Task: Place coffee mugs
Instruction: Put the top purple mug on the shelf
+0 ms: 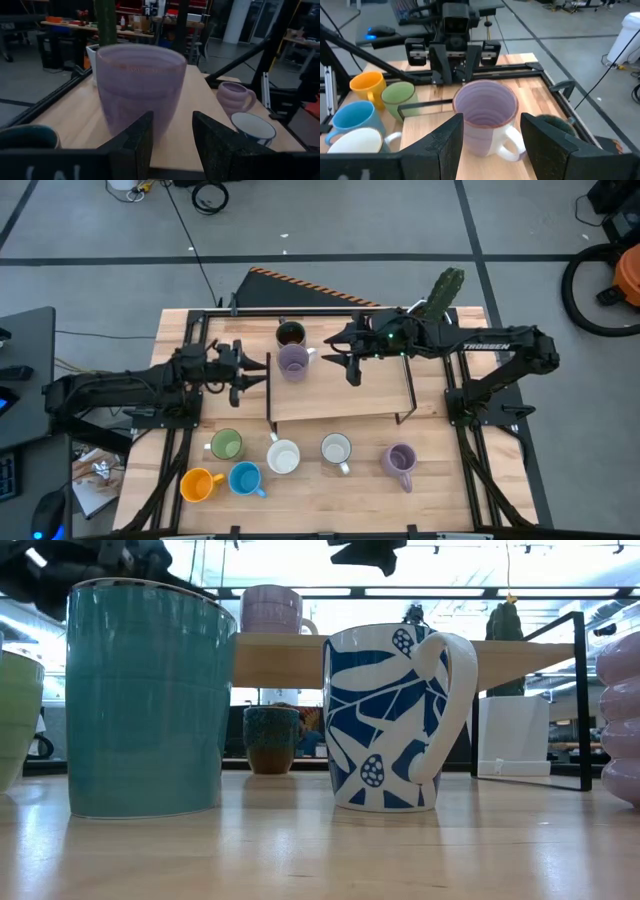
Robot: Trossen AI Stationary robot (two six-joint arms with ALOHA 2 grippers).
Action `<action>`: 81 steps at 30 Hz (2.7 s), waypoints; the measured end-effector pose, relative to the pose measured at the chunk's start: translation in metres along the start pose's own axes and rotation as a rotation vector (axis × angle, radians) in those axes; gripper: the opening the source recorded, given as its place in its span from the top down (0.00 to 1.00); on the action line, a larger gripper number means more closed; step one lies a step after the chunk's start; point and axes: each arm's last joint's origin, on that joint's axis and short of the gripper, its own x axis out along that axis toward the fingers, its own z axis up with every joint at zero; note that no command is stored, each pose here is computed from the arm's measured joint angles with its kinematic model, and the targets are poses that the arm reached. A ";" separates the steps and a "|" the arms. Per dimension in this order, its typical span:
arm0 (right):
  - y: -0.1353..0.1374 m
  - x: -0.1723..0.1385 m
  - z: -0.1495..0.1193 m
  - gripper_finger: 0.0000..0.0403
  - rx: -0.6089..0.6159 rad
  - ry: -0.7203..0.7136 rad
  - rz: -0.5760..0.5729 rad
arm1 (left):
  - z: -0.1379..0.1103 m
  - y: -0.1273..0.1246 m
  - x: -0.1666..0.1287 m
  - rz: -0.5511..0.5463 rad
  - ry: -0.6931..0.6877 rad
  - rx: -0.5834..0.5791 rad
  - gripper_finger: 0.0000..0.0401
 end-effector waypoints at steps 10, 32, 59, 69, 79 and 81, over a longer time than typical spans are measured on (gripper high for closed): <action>0.000 0.002 0.008 0.49 0.007 -0.051 0.000 | -0.024 0.001 -0.006 -0.012 -0.068 0.017 0.65; 0.002 0.081 0.049 0.49 -0.110 0.163 0.035 | -0.047 0.003 -0.008 0.002 0.071 -0.041 0.65; 0.030 0.082 0.051 0.49 -0.113 0.163 0.086 | -0.049 0.006 -0.009 0.108 0.082 -0.005 0.65; 0.030 0.091 0.044 0.49 -0.156 0.183 0.088 | -0.048 0.006 -0.009 0.109 0.080 -0.008 0.65; 0.028 0.090 0.034 0.49 -0.249 0.284 0.103 | -0.049 0.006 -0.009 0.110 0.085 -0.037 0.65; 0.028 0.090 0.033 0.49 -0.258 0.300 0.088 | -0.049 0.006 -0.009 0.111 0.091 -0.045 0.65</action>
